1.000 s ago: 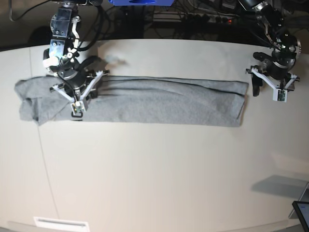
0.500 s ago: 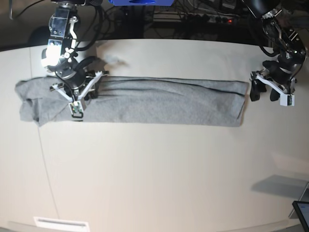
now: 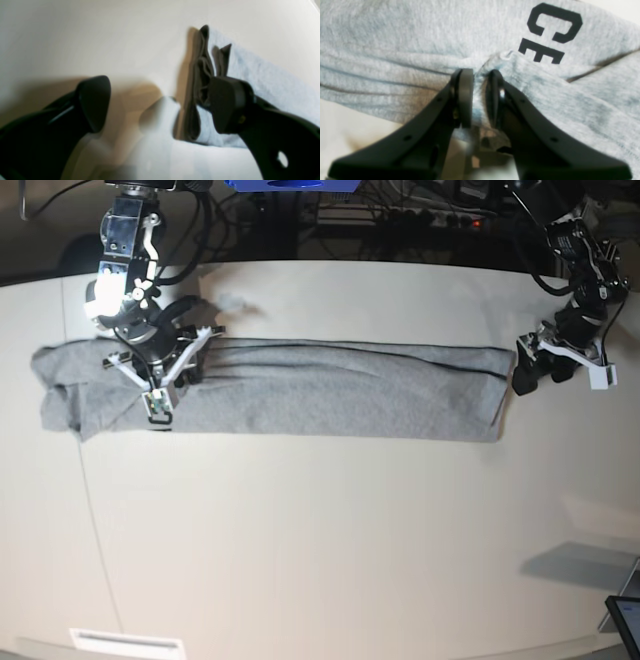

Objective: Fold the T-shirt properly
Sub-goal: 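Lower both grippers onto the folded strip's ends and grasp them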

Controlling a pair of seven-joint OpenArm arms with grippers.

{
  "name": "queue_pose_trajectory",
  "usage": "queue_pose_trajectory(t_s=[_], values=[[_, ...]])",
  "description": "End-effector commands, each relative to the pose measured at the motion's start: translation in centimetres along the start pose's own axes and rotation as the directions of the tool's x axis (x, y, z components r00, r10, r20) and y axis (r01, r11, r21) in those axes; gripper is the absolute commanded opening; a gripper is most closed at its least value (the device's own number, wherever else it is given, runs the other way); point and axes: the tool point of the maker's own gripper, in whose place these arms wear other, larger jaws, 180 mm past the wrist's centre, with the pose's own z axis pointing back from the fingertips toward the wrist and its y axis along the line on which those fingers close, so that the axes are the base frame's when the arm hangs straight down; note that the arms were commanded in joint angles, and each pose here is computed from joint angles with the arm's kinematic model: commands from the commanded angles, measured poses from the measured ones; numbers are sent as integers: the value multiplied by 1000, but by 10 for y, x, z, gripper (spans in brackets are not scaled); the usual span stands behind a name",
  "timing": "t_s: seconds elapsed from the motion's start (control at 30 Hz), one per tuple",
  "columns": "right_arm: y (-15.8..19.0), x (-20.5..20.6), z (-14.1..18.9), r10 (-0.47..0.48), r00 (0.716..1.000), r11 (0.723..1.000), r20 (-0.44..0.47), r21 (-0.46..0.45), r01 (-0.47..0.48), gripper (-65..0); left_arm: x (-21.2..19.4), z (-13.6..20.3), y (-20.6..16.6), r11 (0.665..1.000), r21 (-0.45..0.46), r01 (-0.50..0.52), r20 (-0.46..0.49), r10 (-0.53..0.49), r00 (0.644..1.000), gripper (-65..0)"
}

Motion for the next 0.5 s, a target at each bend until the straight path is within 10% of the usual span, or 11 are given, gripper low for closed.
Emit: queue_pose_trajectory(t_s=[0.0,0.47], values=[[0,-2,1,5,1000,1000,-14,-4,-5,-525,10,-1,-7,999,-28,31,13,-31,999,-49],[0,-1,1,4,1000,1000,-11,-4,-4,-525,-21,-29,-48,991,-132,37,-118,-53,992,-49]])
